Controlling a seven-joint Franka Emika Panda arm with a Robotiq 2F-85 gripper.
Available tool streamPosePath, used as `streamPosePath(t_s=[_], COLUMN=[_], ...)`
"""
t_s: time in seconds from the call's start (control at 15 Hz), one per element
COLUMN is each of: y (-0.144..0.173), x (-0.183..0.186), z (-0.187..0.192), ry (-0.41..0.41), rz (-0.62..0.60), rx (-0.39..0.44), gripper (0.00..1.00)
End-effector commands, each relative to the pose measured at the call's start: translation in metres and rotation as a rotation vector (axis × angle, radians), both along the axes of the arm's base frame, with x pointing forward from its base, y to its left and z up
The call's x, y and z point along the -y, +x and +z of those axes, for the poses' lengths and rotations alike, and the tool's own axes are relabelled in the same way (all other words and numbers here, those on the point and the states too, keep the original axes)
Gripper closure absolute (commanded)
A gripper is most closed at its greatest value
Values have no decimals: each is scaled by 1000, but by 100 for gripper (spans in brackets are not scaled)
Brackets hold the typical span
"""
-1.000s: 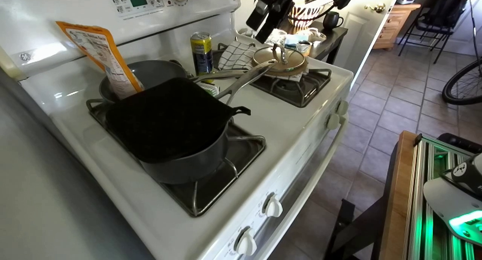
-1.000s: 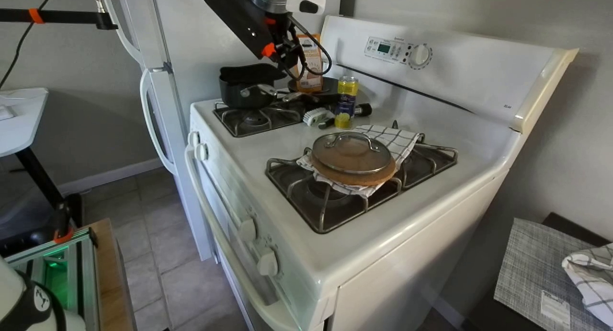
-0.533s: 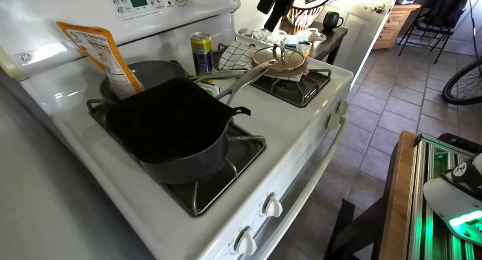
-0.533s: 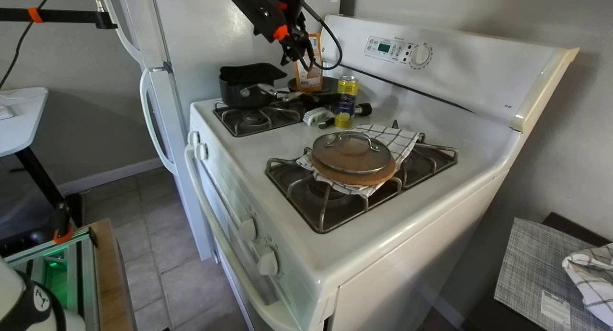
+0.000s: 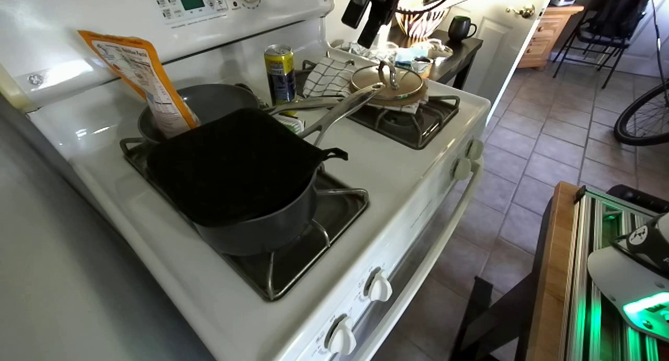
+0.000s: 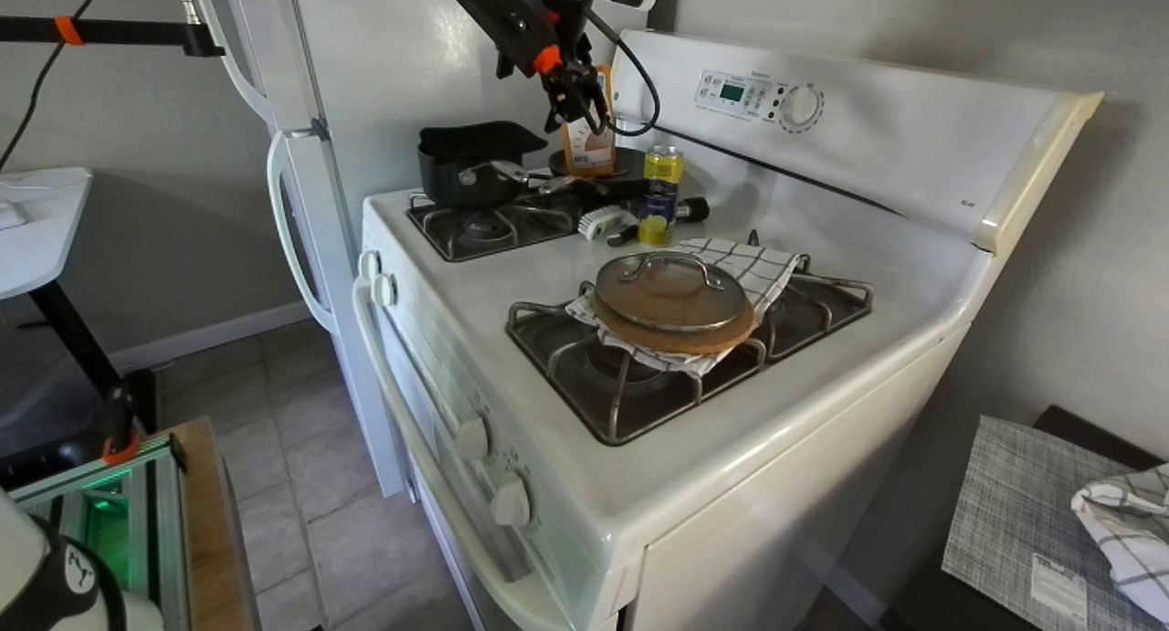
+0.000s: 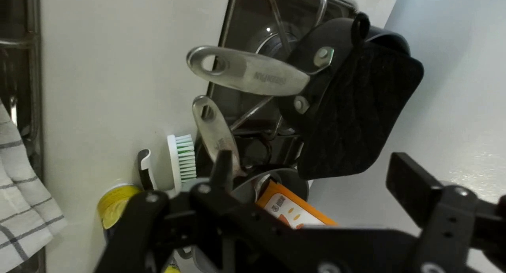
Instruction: Put the black mat on the bottom-right stove plate
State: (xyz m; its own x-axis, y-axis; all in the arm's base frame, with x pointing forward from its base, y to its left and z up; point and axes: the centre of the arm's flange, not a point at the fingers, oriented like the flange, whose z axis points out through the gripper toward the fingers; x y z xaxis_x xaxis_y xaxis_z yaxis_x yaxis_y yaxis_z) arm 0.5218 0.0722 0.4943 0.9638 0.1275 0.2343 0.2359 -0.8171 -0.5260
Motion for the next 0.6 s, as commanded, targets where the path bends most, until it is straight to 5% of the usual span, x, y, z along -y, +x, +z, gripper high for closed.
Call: streamPosePath(t_s=[0.0,0.27,0.53], y=[53,91,88], x=[-22,-69,-116], z=[-6,-16,-13], ry=[-36,-18,-39], rz=[25,59,118], rx=[-63,-21,-39], gripper=[0,0,0])
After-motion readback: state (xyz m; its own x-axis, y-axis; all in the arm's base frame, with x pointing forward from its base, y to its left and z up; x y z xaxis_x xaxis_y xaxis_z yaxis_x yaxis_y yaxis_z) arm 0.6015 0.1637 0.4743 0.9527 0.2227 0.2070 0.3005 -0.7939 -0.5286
